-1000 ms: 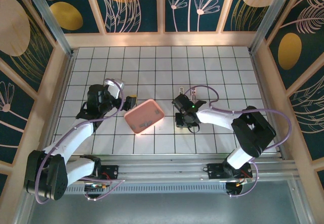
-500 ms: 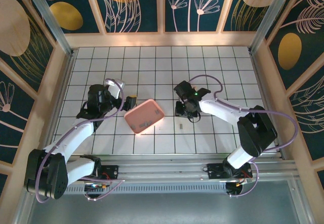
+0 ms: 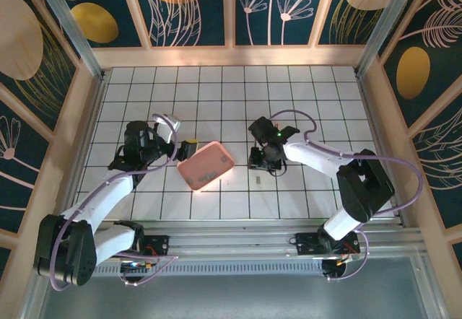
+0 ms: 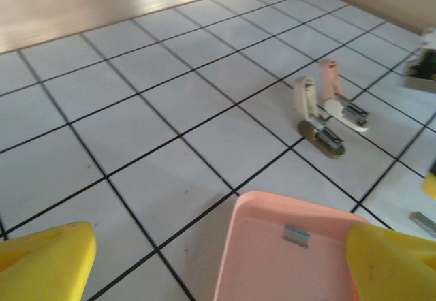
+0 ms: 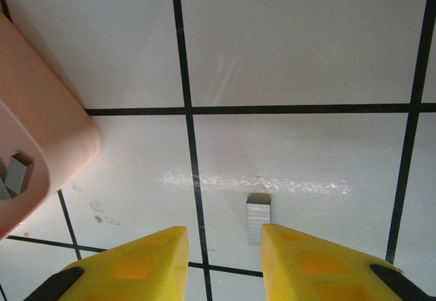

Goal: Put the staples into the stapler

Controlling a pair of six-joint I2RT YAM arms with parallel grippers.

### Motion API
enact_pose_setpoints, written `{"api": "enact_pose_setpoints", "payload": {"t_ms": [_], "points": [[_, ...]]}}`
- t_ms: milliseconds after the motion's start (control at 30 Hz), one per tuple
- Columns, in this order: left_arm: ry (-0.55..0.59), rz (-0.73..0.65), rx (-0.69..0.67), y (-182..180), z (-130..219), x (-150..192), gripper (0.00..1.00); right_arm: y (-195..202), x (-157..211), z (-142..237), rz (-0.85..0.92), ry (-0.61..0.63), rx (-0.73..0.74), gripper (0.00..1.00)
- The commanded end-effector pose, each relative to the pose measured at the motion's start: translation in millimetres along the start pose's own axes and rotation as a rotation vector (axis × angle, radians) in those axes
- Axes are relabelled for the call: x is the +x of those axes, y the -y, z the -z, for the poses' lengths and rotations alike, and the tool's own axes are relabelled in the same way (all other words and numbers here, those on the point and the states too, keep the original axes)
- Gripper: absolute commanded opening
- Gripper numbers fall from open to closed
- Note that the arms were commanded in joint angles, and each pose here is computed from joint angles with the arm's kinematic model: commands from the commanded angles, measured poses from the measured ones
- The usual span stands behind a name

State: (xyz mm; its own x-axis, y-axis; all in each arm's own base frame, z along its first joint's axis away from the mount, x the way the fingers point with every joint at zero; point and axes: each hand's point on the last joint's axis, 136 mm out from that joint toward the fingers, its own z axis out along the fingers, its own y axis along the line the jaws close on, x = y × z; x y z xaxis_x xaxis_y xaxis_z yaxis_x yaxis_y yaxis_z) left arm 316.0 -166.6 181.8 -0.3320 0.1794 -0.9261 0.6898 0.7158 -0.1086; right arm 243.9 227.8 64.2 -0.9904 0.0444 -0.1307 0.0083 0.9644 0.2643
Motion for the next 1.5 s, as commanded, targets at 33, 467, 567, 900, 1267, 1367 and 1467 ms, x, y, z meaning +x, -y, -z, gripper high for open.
{"api": "enact_pose_setpoints", "payload": {"t_ms": [33,467,567,900,1267,1367,1467], "points": [[0.052,-0.089,0.127,23.3,6.0,-9.5,0.92,6.2,8.2,-11.4,-0.003,-0.036,0.011,0.35],[0.050,-0.165,0.144,29.1,10.1,-5.3,0.90,3.8,14.4,-19.3,0.035,-0.065,0.031,0.36],[0.061,-0.189,0.122,27.4,12.2,-5.5,0.89,-0.2,14.2,-18.2,0.047,-0.060,0.019,0.36],[0.056,-0.178,0.093,22.2,11.7,-5.6,0.89,2.1,16.6,-26.3,0.056,-0.087,0.041,0.35],[0.056,-0.167,0.074,18.5,10.5,-5.3,0.88,12.5,14.9,-30.2,0.024,-0.100,0.093,0.34],[0.055,-0.168,0.077,18.7,10.4,-5.1,0.88,15.1,14.8,-31.6,0.029,-0.108,0.112,0.33],[0.060,-0.171,0.080,19.4,10.5,-6.7,0.89,17.9,14.3,-31.7,0.037,-0.117,0.137,0.32]]}}
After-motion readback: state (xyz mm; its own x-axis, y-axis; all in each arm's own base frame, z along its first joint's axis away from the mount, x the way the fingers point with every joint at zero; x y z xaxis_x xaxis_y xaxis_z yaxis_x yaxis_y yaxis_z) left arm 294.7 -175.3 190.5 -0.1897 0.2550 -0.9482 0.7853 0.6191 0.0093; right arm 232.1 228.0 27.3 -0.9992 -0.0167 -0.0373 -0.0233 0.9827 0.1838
